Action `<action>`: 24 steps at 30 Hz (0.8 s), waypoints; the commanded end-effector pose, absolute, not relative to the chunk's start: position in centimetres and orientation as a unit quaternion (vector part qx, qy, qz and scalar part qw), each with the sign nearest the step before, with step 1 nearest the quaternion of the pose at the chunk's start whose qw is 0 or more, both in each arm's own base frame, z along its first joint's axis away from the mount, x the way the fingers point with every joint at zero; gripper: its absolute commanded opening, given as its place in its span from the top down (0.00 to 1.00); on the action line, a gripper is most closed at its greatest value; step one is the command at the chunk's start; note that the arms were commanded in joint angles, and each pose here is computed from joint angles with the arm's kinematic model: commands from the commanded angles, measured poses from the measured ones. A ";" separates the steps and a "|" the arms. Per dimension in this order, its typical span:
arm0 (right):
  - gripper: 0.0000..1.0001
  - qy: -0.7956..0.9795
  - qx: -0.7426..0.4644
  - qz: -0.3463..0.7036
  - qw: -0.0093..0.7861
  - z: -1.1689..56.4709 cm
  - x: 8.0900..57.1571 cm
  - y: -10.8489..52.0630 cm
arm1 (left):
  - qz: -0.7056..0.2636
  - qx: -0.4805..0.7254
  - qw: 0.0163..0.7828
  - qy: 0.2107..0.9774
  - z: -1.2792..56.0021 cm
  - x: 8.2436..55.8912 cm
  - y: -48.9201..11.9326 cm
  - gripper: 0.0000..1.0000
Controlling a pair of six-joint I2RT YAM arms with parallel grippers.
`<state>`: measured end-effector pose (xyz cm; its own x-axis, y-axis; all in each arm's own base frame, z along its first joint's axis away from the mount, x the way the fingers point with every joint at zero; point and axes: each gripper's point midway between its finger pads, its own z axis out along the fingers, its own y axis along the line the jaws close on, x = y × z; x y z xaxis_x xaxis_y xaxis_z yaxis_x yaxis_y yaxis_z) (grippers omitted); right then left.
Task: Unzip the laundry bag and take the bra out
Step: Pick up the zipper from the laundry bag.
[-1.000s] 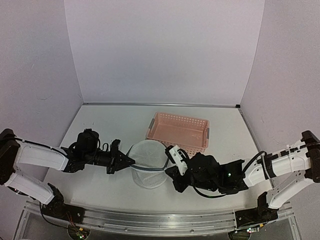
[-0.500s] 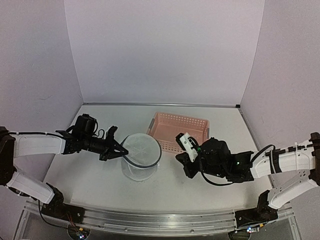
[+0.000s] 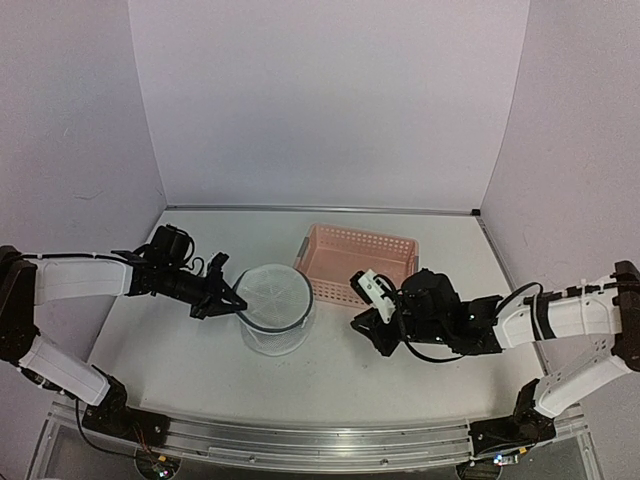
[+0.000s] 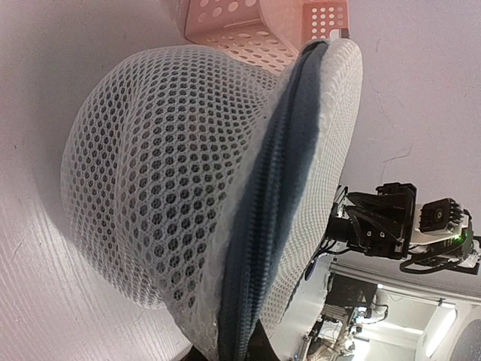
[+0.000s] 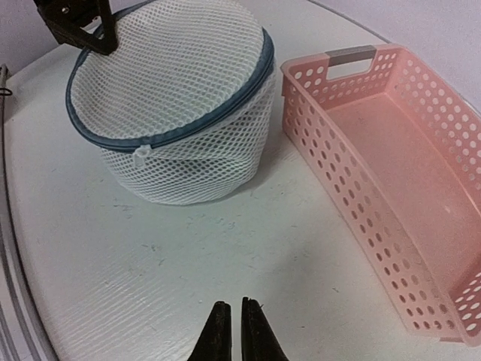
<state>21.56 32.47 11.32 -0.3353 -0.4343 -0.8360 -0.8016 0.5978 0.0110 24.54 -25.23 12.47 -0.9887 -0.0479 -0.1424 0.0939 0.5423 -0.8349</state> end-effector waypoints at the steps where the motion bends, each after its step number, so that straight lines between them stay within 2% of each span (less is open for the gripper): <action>1: 0.80 0.749 -0.396 0.323 0.422 13.7 19.9 35.5 | -0.484 0.033 0.089 0.870 14.0 24.9 -25.4 1.00; 6: 0.60 0.721 -0.373 0.368 0.453 14.8 19.4 37.1 | -0.484 0.028 0.085 0.870 13.8 24.7 -25.2 1.00; 10: 0.50 0.701 -0.380 0.347 0.493 14.4 19.5 38.7 | -0.484 0.027 0.083 0.871 13.6 24.4 -25.1 1.00; 12: 0.47 0.669 -0.380 0.340 0.542 15.2 19.3 39.0 | -0.484 0.026 0.083 0.871 13.6 24.3 -25.1 1.00; 16: 0.45 0.625 -0.388 0.321 0.596 15.3 19.3 39.6 | -0.483 0.025 0.082 0.871 13.4 24.1 -25.0 1.00; 24: 0.48 0.625 -0.363 0.281 0.631 14.4 21.8 41.0 | -0.484 0.025 0.081 0.871 13.3 24.2 -25.0 1.00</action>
<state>19.65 39.90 9.46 -0.0537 -0.2475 -0.9674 -0.8649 0.4958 -0.0788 24.13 -25.06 12.39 -0.9904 -0.0423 -0.1318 0.0873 0.5478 -0.8321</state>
